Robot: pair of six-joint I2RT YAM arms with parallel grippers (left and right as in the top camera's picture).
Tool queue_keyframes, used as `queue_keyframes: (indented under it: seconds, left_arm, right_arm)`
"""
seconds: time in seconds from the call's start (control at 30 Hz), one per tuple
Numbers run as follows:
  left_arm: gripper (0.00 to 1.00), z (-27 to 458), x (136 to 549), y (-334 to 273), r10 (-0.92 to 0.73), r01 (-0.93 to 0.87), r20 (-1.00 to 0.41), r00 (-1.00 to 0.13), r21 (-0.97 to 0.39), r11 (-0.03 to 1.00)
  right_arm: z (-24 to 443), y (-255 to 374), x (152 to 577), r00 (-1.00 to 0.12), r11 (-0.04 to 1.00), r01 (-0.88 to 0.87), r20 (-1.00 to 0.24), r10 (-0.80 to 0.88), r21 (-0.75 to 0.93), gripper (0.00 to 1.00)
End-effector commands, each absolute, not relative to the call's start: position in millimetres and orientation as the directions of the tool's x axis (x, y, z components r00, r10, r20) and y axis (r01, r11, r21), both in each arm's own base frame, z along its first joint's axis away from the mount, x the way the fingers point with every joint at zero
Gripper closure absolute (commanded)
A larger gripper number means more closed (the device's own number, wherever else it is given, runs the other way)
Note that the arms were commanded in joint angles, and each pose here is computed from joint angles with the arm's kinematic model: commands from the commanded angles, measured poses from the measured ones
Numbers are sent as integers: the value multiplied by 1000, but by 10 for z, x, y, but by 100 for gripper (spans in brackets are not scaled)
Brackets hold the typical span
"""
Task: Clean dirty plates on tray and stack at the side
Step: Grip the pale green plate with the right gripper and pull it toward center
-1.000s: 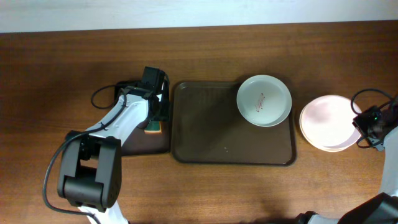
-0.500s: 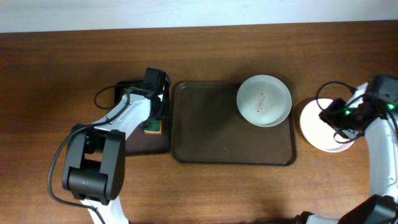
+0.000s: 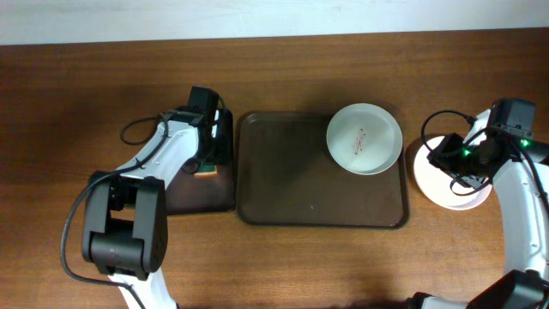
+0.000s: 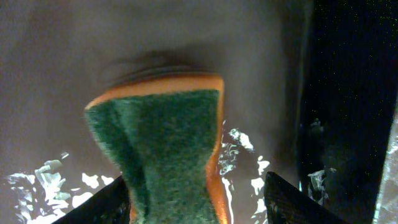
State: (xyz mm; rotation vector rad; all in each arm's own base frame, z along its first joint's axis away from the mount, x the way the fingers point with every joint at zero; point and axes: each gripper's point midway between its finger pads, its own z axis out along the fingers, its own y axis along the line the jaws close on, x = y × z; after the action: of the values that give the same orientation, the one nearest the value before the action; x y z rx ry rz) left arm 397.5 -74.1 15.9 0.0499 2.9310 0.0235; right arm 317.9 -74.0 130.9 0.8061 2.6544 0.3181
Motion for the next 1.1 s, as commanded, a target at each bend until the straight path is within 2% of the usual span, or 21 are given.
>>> queue_keyframes:
  seconds: [0.0, 0.17, 0.2, 0.33, 0.43, 0.53, 0.57, 0.6, 0.63, 0.8, 0.9, 1.07]
  left_arm:
    - [34, 35, 3833, -788, 47, 48, -158, -986, -4, 999]
    - [34, 3, 3662, -750, 49, 48, -90, -995, 8, 999]
    - [38, 3, 3654, -748, 49, 48, -87, -995, 9, 999]
    - [100, 1, 3632, -743, 49, 48, -78, -996, 10, 999]
    - [100, 0, 3585, -714, 48, 47, -58, -997, 22, 999]
    - [100, 14, 3555, -460, 28, 22, -43, -999, 122, 992]
    - [92, 16, 3538, -369, 10, 5, -33, -999, 135, 991]
    - [60, 16, 3513, -320, -3, -6, -21, -1000, 137, 991]
    - [50, 16, 3502, -280, -14, -16, -15, -1000, 138, 990]
    - [27, 16, 3565, -240, -28, -33, -39, -999, 134, 990]
    - [23, 22, 3699, -267, -28, -39, -94, -995, 121, 992]
    - [21, 20, 3793, -384, -30, -37, -127, -991, 54, 998]
  right_arm:
    - [1348, -716, 3225, -786, 824, 472, -273, 554, 312, 52]
    - [1348, -716, 3224, -787, 824, 472, -273, 554, 312, 52]
    - [1348, -715, 3224, -787, 824, 472, -273, 554, 312, 52]
    - [1347, -715, 3223, -787, 824, 472, -272, 554, 312, 53]
    - [1345, -712, 3217, -792, 829, 466, -272, 547, 310, 53]
    - [1347, -695, 3221, -804, 841, 445, -278, 526, 307, 53]
    - [1348, -650, 3233, -816, 854, 423, -282, 505, 304, 53]
    - [1348, -603, 3244, -827, 865, 402, -286, 484, 301, 53]
    - [1350, -530, 3262, -841, 879, 373, -292, 456, 298, 53]
    - [1201, -288, 3314, -892, 917, 300, -265, 367, 262, 52]
    - [954, -223, 3322, -915, 918, 304, -191, 355, 254, 52]
    - [705, -255, 3454, -910, 908, 335, -164, 382, 252, 53]
